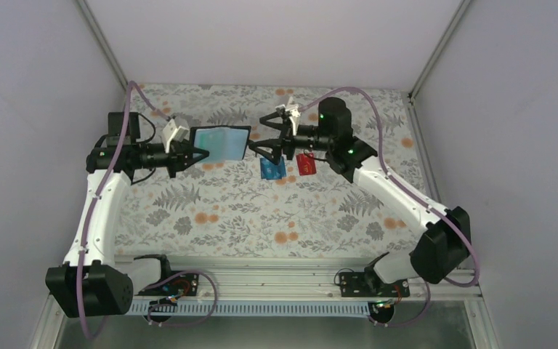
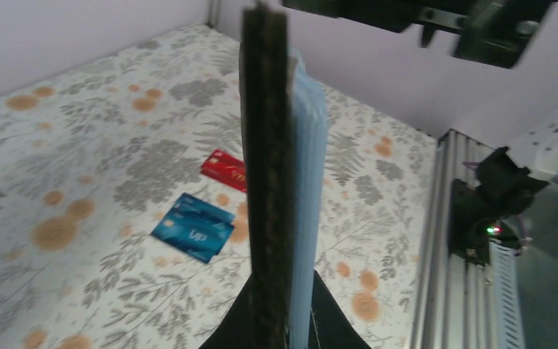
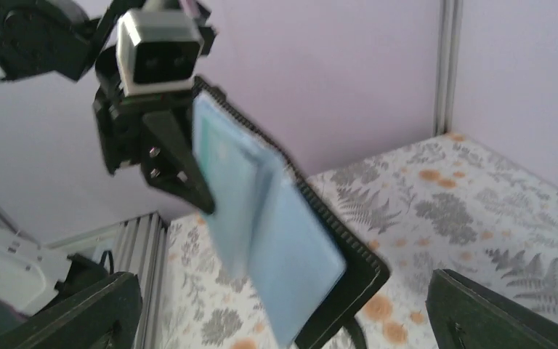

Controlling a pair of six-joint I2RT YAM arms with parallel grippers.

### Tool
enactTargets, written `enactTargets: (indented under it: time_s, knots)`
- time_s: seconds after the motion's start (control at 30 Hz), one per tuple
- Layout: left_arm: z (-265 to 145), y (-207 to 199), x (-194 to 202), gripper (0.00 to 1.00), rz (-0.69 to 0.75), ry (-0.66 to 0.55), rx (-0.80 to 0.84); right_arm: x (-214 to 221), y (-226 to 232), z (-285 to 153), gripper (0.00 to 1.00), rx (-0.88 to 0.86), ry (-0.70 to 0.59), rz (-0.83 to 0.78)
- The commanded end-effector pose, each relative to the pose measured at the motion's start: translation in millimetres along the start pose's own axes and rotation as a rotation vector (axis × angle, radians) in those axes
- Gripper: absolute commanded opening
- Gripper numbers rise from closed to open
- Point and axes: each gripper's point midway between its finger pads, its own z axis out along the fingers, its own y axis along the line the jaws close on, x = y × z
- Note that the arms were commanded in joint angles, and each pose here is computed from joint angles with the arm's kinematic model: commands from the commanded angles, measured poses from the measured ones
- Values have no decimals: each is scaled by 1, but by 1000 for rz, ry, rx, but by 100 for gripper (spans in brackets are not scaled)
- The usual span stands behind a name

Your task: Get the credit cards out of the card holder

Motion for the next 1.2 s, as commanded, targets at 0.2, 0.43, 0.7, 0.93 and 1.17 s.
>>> enactTargets:
  time_s: [0.2,0.43,0.7,0.93,1.17]
  knots:
    - [-15,-62,-23,3,173,-133,241,10,7,35,99,-92,-7,6]
    - [-13,-57,-20,2,163,-122,228,15,55,30,36,-390,0,-63]
    - [-11,-53,-19,22,154,-108,205,22,37,32,4,-301,25,-29]
    - [-16,-60,-24,32,199,-115,212,15,36,14,4,-253,20,-74]
    - [-18,-65,-25,21,225,-127,231,9,42,8,4,-285,23,-96]
